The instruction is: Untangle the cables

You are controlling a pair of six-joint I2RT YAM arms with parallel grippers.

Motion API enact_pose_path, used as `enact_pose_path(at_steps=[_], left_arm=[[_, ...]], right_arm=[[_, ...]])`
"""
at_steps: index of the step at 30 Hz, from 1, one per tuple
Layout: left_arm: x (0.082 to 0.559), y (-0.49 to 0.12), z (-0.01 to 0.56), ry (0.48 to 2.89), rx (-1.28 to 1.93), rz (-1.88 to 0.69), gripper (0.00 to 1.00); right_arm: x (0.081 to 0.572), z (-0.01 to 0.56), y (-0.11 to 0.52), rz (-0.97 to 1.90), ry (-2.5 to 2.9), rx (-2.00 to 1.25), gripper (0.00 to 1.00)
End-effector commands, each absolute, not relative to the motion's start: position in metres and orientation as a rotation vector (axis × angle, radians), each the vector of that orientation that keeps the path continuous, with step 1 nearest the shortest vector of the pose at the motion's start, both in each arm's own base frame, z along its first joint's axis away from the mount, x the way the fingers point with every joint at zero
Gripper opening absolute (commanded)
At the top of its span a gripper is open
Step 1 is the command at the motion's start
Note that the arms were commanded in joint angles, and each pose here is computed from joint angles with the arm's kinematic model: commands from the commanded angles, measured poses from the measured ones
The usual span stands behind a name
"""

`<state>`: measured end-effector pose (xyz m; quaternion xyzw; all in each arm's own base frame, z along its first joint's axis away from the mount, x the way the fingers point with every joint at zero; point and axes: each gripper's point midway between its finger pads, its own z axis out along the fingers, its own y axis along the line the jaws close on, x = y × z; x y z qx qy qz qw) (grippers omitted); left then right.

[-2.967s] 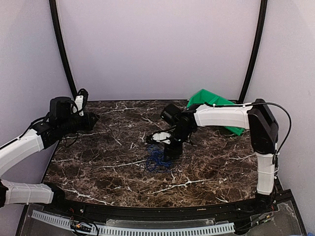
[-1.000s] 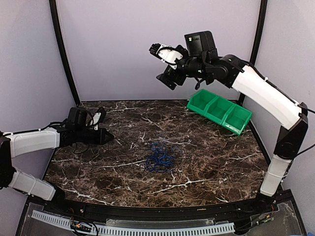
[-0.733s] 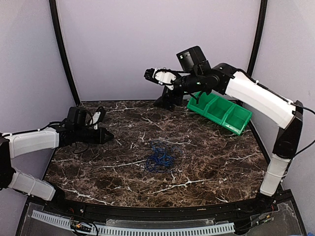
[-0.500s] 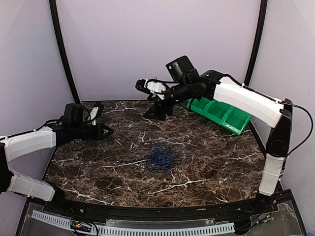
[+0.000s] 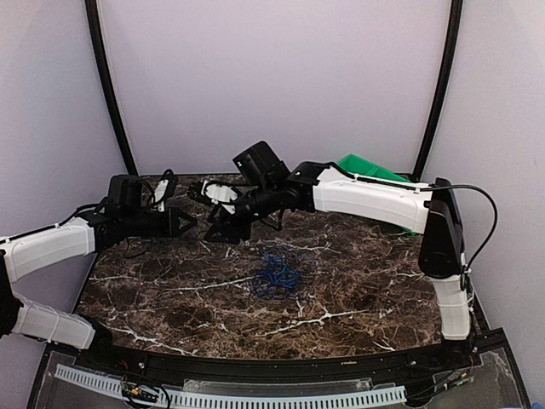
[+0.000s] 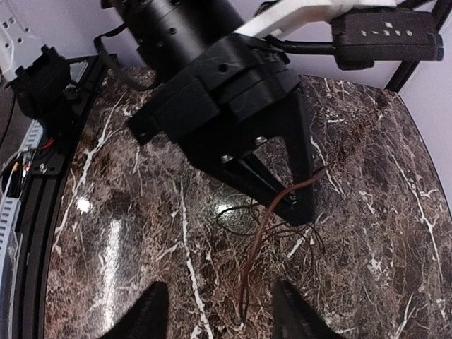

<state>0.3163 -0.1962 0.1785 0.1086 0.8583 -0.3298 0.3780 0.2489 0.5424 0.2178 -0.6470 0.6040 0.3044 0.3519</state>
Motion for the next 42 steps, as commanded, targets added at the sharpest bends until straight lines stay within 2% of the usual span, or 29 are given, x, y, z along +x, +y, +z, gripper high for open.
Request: enact_pose_path(at_steps=[1, 3, 5, 8, 11, 13, 21, 29, 42], left_arm=[[0.314, -0.200, 0.207, 2.121, 0.304, -0.868, 0.00], [0.312, -0.198, 0.206, 2.125, 0.304, -0.861, 0.00], [0.312, -0.197, 0.206, 2.121, 0.305, -0.854, 0.00], [0.313, -0.195, 0.204, 2.123, 0.295, -0.835, 0.05], [0.312, -0.192, 0.201, 2.133, 0.289, -0.811, 0.27], [0.311, -0.189, 0.199, 2.146, 0.295, -0.785, 0.36], [0.301, -0.170, 0.191, 2.146, 0.352, -0.639, 0.54], [0.301, -0.158, 0.158, 2.201, 0.350, -0.532, 0.57], [0.301, -0.158, 0.143, 2.249, 0.374, -0.520, 0.57]], right_arm=[[0.269, 0.249, 0.559, 0.793, 1.522, -1.531, 0.38], [0.274, 0.251, 0.560, 0.775, 1.523, -1.511, 0.22], [0.277, 0.255, 0.561, 0.765, 1.523, -1.496, 0.01], [0.286, 0.265, 0.558, 0.748, 1.519, -1.467, 0.00], [0.303, 0.285, 0.548, 0.704, 1.501, -1.424, 0.00], [0.322, 0.301, 0.536, 0.658, 1.493, -1.381, 0.00], [0.386, 0.368, 0.482, 0.456, 1.445, -1.222, 0.00], [0.440, 0.425, 0.421, 0.287, 1.396, -1.057, 0.00], [0.506, 0.510, 0.318, 0.035, 1.271, -0.776, 0.00]])
